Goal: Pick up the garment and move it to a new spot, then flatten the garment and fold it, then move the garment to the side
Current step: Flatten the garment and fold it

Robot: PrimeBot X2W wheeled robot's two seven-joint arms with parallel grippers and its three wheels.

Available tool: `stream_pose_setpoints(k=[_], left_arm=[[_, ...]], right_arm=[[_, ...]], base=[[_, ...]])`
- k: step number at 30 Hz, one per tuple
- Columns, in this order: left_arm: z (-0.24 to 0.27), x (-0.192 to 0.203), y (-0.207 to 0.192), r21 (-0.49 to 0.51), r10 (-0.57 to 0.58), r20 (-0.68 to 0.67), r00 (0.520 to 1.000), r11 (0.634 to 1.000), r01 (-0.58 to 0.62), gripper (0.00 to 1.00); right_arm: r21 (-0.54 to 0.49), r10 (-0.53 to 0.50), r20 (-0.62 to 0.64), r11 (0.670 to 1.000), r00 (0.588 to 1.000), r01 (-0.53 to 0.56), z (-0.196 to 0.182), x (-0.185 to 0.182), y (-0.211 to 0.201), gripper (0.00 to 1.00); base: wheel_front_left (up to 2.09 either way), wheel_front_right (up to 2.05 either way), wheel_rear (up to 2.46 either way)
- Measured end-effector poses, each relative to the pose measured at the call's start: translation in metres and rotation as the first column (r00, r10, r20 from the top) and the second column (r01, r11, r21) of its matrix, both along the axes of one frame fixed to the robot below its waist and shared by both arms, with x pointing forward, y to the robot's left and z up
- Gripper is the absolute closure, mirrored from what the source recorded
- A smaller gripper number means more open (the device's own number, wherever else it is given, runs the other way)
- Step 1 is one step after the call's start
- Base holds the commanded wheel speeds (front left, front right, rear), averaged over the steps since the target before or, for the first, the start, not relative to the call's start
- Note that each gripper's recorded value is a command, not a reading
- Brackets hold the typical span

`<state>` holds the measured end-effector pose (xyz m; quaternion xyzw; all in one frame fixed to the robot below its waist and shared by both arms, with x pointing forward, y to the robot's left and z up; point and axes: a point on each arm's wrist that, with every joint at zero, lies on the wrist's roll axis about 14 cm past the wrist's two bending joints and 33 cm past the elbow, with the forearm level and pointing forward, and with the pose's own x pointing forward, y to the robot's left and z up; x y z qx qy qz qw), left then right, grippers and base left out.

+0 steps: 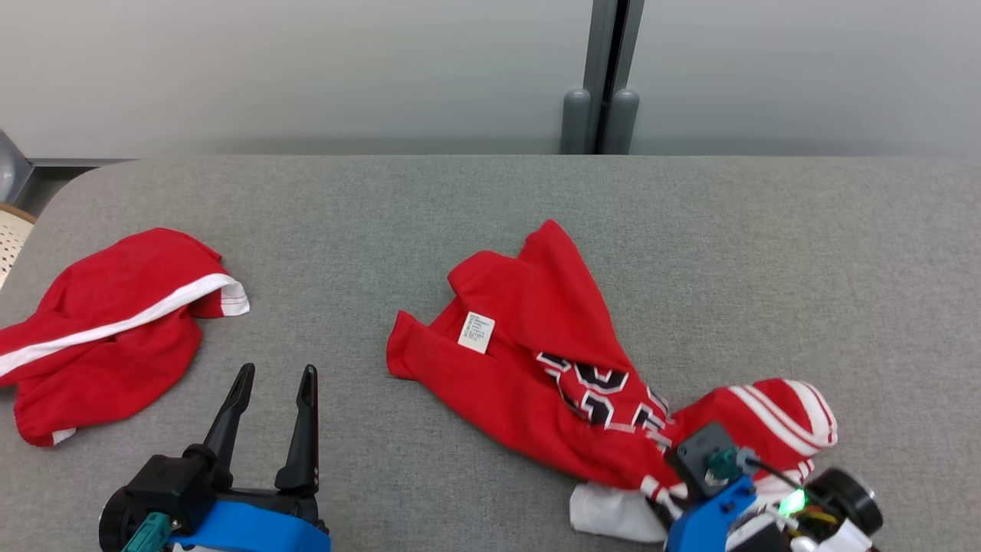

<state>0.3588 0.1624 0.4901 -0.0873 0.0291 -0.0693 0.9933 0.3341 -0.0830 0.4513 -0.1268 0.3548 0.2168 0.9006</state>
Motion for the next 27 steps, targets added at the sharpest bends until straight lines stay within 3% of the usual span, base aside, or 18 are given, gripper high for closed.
stream_pose_setpoints(k=[1, 3, 7, 12, 14, 17, 21, 24, 27], left_arm=[[-0.001, 0.001, -0.001, -0.001, -0.002, -0.002, 1.000, 1.000, 0.002, 0.00], [-0.002, 0.002, -0.002, -0.001, -0.007, -0.007, 1.000, 1.000, 0.007, 0.00], [-0.004, 0.005, -0.004, -0.002, -0.011, -0.010, 1.000, 1.000, 0.011, 0.00], [-0.003, 0.003, -0.004, -0.001, -0.009, -0.007, 1.000, 1.000, 0.009, 0.00], [-0.002, 0.002, -0.003, -0.001, -0.006, -0.003, 1.000, 1.000, 0.006, 0.00], [0.000, 0.001, -0.003, -0.001, -0.005, 0.004, 1.000, 1.000, 0.005, 0.00], [0.000, -0.001, -0.004, -0.003, -0.007, 0.007, 1.000, 1.000, 0.007, 0.00], [0.001, -0.001, -0.005, -0.008, -0.010, 0.009, 1.000, 1.000, 0.010, 0.00], [0.001, -0.001, -0.006, -0.011, -0.009, 0.009, 1.000, 1.000, 0.009, 0.00]], right_arm=[[0.006, 0.011, -0.033, 1.000, 0.999, -0.011, -0.004, -0.009, 0.003, 1.00], [0.031, 0.020, -0.099, 0.999, 0.995, -0.017, -0.013, -0.025, 0.007, 0.00], [0.068, 0.012, -0.182, 0.998, 0.983, 0.000, -0.021, -0.041, 0.009, 0.00], [0.164, -0.104, 0.037, 0.982, 0.994, 0.097, 0.023, 0.001, -0.005, 0.00], [0.226, -0.180, 0.164, 0.964, 0.970, 0.141, 0.048, 0.022, -0.017, 0.00], [0.298, -0.284, 0.323, 0.936, 0.903, 0.188, 0.074, 0.043, -0.042, 0.00], [0.375, -0.381, 0.354, 0.894, 0.854, 0.244, 0.067, 0.050, -0.067, 0.00], [0.355, -0.384, 0.274, 0.892, 0.881, 0.279, 0.036, 0.048, -0.067, 0.00], [0.317, -0.334, 0.204, 0.912, 0.920, 0.261, 0.017, 0.052, -0.051, 0.00]], base=[[0.00, 0.00, 0.00], [0.00, 0.00, 0.00], [0.00, 0.00, 0.00], [0.00, 0.00, 0.00], [0.00, 0.00, 0.00], [0.00, 0.00, 0.00], [0.00, 0.00, 0.00], [0.00, 0.00, 0.00], [0.00, 0.00, 0.00]])
